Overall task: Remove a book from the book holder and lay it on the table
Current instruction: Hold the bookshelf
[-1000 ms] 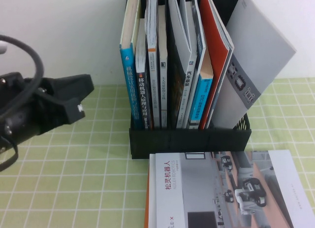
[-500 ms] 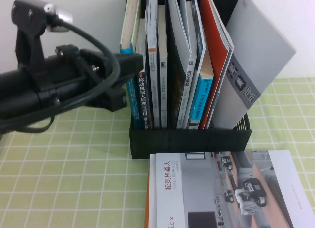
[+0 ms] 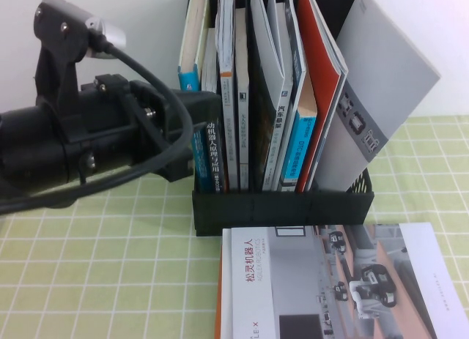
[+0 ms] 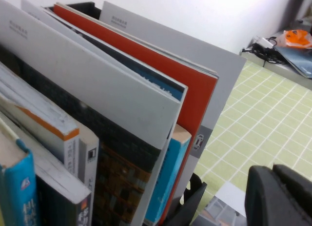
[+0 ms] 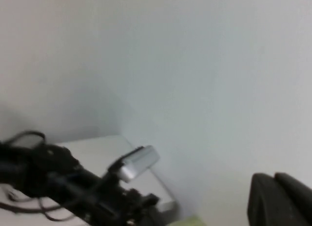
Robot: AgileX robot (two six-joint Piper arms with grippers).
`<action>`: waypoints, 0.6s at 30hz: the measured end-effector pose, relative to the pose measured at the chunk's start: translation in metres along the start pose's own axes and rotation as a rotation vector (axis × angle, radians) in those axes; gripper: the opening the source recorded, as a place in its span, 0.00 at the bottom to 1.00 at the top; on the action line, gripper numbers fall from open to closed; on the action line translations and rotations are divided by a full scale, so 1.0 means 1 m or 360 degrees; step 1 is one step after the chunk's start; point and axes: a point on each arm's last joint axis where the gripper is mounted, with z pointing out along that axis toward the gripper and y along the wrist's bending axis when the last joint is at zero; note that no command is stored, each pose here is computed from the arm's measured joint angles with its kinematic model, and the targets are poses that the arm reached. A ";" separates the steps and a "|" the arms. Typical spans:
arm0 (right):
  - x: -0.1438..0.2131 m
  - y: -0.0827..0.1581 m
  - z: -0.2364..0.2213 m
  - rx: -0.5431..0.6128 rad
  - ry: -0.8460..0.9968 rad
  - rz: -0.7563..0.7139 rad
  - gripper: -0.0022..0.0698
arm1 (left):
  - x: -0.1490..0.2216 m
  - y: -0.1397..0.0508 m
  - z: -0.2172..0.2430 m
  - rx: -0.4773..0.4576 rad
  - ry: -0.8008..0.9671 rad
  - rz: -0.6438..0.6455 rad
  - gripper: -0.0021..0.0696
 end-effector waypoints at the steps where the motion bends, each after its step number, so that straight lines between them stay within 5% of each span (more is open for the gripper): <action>1: -0.003 0.003 -0.002 0.0017 0.0009 -0.0158 0.03 | 0.000 -0.001 0.000 0.0011 0.0004 0.0000 0.03; 6: -0.020 -0.006 -0.010 0.0434 -0.0099 -0.0797 0.04 | 0.001 -0.005 0.000 0.0081 0.0021 -0.0031 0.03; 13: -0.051 -0.047 -0.056 0.1762 -0.0118 -0.1392 0.07 | 0.002 -0.007 0.000 0.0126 0.0034 -0.0048 0.03; 15: -0.053 -0.057 -0.077 0.2153 -0.0184 -0.1196 0.07 | 0.002 -0.007 0.000 0.0126 0.0034 -0.0048 0.03; 18: -0.033 -0.067 -0.111 0.2703 -0.0104 -0.0437 0.07 | 0.002 -0.006 0.000 0.0096 0.0030 -0.0004 0.03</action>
